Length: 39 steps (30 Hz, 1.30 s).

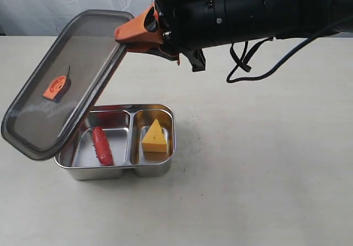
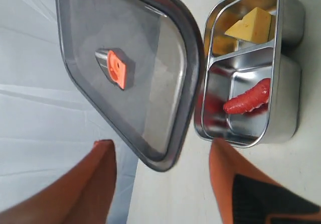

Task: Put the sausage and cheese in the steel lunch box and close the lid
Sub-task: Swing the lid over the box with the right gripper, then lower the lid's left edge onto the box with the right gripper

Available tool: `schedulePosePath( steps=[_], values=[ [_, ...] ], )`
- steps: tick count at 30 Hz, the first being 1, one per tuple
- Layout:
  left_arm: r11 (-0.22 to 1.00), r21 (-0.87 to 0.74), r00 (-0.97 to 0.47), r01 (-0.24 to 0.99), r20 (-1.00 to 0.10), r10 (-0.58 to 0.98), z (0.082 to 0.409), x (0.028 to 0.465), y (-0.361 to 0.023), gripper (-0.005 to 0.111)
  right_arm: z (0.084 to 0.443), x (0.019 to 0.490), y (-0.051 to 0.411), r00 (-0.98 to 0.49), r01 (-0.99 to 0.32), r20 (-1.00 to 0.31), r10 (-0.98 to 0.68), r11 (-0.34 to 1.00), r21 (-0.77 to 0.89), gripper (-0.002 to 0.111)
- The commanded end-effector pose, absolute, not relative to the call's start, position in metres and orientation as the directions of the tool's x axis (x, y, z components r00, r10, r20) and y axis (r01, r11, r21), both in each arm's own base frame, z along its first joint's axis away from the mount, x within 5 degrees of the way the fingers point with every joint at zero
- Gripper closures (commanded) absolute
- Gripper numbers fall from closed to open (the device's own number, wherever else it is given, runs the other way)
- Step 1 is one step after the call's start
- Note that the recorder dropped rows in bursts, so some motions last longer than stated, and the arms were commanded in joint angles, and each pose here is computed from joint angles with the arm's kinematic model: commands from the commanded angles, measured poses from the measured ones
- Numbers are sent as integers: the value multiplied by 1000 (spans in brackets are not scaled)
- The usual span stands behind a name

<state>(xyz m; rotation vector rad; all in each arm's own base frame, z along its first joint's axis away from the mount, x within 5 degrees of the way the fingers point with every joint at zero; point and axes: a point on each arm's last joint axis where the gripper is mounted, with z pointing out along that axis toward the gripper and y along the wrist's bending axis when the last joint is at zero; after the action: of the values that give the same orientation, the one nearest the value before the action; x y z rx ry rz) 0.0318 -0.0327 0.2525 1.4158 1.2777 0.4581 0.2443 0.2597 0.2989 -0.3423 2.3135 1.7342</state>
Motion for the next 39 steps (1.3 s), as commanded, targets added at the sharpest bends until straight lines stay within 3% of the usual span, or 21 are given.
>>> schedulePosePath(
  steps=[1, 9, 15, 21, 26, 33, 39],
  values=[
    [307, 861, 245, 405, -426, 871, 256, 35, -26, 53, 313, 238, 243, -917, -352, -393, 65, 326, 877, 109],
    [495, 819, 170, 288, -553, 816, 267, 26, -15, 56, 294, 208, 194, -869, -199, -368, 332, 446, 872, 109],
    [547, 796, 175, 258, -595, 784, 271, 27, -14, 56, 274, 180, 168, -826, -162, -411, 385, 536, 828, 109],
    [580, 775, 189, 250, -627, 756, 273, 27, -15, 56, 280, 171, 166, -800, -172, -441, 407, 549, 818, 109],
    [588, 768, 192, 253, -635, 748, 274, 27, -16, 56, 279, 174, 165, -800, -82, -368, 473, 522, 849, 109],
    [591, 767, 182, 252, -637, 749, 273, 27, -15, 56, 280, 181, 158, -736, -98, -462, 495, 598, 796, 109],
    [672, 630, 121, 388, -758, 641, 265, 24, -22, 56, 282, 175, 165, -778, -161, -457, 430, 567, 808, 109]
  ],
)
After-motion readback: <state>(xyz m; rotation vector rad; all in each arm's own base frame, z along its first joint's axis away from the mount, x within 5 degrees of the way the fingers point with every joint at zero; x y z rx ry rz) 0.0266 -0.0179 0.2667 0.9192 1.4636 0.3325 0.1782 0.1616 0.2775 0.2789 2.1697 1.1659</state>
